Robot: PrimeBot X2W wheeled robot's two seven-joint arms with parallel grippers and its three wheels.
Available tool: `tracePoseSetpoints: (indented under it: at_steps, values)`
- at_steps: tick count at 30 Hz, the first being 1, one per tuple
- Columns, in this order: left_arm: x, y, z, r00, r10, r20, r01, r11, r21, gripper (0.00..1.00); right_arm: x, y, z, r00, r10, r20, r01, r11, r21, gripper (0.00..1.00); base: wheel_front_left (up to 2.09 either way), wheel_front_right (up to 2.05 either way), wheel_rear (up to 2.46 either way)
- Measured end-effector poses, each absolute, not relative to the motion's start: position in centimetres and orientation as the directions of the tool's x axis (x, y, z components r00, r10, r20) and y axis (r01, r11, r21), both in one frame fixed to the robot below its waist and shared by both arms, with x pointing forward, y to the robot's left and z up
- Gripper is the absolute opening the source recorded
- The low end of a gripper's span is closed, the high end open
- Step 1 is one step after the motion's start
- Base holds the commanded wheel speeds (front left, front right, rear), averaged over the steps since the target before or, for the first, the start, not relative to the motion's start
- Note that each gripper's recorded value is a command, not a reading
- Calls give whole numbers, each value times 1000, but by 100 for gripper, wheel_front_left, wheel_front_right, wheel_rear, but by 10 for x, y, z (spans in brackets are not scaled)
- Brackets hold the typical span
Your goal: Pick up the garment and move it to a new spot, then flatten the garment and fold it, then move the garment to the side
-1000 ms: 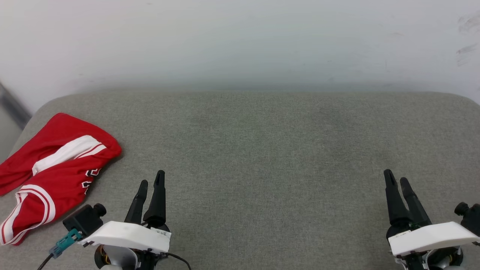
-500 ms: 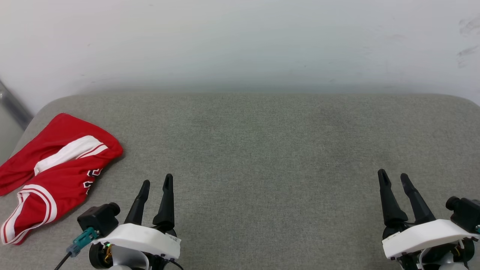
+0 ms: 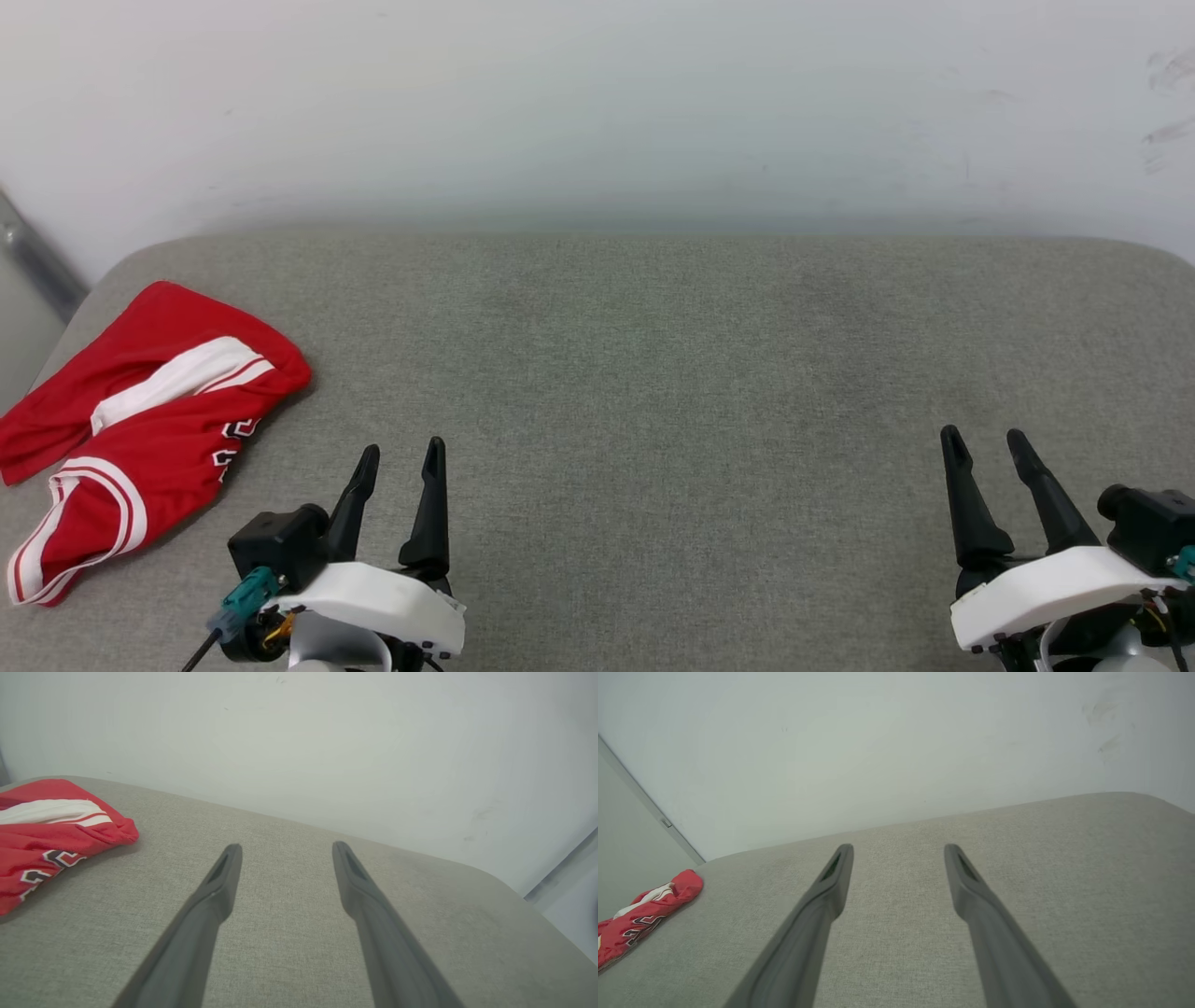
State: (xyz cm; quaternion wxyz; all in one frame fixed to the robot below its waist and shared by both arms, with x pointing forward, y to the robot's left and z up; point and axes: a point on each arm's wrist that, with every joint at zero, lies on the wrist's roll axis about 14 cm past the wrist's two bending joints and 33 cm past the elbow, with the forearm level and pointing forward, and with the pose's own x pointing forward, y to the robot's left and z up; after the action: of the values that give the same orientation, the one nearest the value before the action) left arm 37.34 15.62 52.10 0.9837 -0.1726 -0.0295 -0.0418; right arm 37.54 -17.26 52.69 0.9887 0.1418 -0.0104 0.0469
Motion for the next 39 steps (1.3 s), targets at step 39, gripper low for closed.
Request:
tracePoseSetpoints:
  at_steps: [39]
  values:
    - [371, 146, 513, 990, -107, 88, 115, 989, -95, 100, 375, -173, 533, 995, 92, 39, -92, 996, 12, 100, 0, 0, 0]
